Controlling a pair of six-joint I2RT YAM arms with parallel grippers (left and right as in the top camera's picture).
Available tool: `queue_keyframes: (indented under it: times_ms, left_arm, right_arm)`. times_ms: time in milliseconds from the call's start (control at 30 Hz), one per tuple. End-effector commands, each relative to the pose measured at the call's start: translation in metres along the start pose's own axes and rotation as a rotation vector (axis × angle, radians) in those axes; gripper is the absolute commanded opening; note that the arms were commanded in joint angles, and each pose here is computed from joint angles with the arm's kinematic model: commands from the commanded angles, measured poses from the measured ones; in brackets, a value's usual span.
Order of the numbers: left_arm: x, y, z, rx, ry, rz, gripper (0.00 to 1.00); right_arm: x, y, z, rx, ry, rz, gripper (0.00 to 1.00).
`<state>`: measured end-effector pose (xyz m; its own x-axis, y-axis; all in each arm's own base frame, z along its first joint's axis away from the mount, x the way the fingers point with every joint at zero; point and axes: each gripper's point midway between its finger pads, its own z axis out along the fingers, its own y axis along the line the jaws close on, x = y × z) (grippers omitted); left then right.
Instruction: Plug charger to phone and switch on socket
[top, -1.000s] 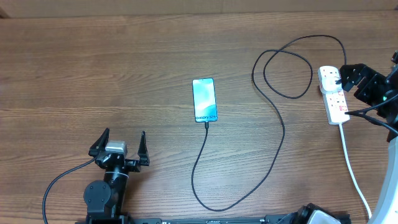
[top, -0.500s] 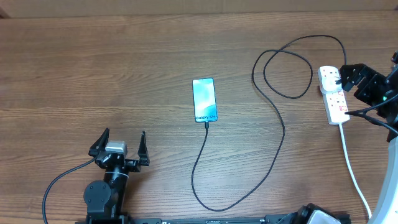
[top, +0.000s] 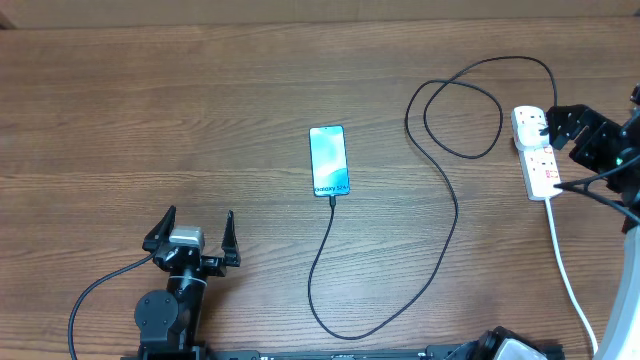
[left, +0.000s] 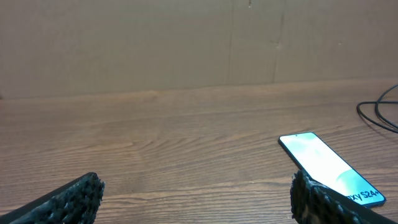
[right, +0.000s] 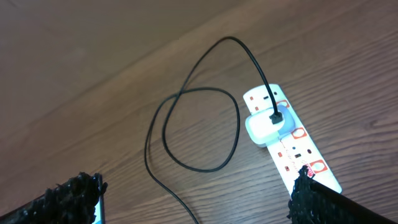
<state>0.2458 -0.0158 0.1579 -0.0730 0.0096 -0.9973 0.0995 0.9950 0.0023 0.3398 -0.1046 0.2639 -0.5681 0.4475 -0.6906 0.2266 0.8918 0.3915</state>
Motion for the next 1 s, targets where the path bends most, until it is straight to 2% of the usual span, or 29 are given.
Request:
queue_keyframes:
  times_ms: [0, 200, 533, 967]
  left_arm:
    - [0.000, 0.005, -0.001, -0.024, -0.003, 0.020, 1.00]
    - [0.000, 0.005, -0.001, -0.024, -0.003, 0.020, 0.99]
    - [0.000, 0.005, -0.001, -0.024, -0.003, 0.020, 1.00]
    - [0.000, 0.005, -0.001, -0.024, -0.003, 0.020, 1.00]
  right_arm:
    - [-0.005, 0.012, -0.021, -0.011, -0.060, -0.038, 1.00]
    - [-0.005, 0.027, -0.036, -0.036, -0.136, -0.091, 1.00]
    - [0.013, 0.086, -0.037, -0.231, -0.401, -0.326, 1.00]
    - [0.059, 0.093, -0.038, -0.301, -0.610, -0.425, 1.00]
